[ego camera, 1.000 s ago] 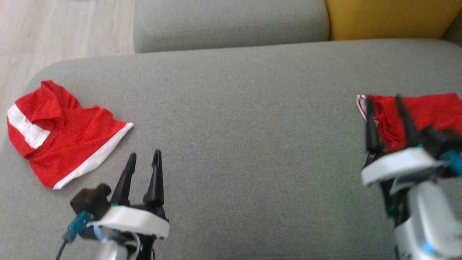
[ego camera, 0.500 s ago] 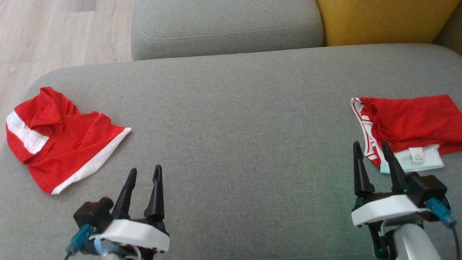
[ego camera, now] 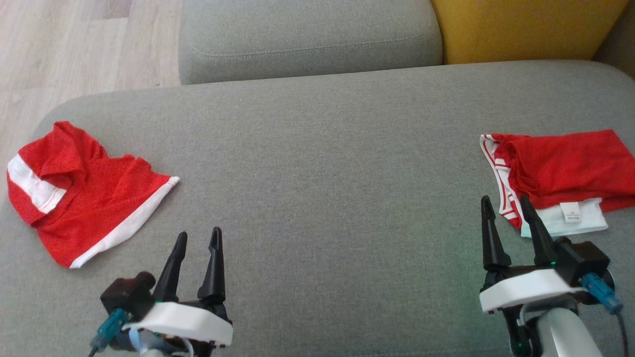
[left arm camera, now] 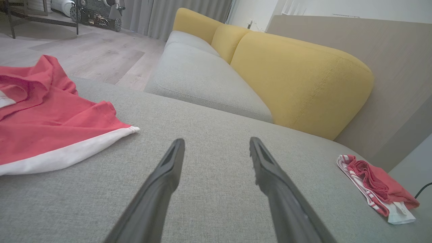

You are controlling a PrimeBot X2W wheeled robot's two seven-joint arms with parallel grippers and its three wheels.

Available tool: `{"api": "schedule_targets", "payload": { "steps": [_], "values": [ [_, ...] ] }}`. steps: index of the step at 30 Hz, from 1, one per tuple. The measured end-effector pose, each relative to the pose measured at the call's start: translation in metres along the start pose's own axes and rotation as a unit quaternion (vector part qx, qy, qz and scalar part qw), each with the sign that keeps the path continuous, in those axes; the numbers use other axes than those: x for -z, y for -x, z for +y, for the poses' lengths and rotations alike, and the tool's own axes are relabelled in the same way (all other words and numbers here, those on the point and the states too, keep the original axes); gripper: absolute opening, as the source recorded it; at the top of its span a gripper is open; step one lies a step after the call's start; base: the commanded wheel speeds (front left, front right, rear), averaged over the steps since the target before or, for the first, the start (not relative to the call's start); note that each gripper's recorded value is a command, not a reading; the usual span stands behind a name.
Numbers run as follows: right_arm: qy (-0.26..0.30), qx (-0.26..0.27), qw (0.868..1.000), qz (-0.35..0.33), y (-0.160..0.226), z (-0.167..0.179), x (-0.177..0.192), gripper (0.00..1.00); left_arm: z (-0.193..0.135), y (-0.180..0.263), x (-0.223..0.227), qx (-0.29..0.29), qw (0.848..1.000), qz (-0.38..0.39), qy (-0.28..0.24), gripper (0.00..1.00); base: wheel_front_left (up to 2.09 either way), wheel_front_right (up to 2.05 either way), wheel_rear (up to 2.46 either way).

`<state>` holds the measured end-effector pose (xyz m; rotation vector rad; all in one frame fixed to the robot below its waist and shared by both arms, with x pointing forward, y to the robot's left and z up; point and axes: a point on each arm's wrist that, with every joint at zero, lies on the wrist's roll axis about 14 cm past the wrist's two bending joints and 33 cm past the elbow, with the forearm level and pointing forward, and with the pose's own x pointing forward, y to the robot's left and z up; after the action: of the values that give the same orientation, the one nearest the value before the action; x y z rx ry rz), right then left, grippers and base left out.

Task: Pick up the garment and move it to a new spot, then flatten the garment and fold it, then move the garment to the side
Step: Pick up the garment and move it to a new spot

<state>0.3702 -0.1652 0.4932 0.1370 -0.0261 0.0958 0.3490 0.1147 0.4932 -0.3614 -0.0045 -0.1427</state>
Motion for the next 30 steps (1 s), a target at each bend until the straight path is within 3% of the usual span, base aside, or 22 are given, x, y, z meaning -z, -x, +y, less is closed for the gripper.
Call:
{"api": "schedule_targets", "payload": {
  "steps": [12,21,30],
  "values": [
    [-0.005,-0.032,0.999,0.015,-0.008,0.021,0.01,1.0,0.016,0.004,-0.002,-0.031,0.999,-0.003,-0.008,1.0,0.0,0.0,0.0],
    [-0.006,-0.11,0.993,0.035,-0.026,0.072,0.024,1.0,0.052,0.014,-0.027,-0.091,0.995,-0.041,-0.013,1.0,0.0,0.0,0.0],
    [-0.006,-0.215,0.976,0.048,-0.045,0.145,0.035,1.0,0.096,0.048,-0.047,-0.172,0.982,-0.071,-0.02,1.0,0.0,0.0,0.0]
  ]
}}
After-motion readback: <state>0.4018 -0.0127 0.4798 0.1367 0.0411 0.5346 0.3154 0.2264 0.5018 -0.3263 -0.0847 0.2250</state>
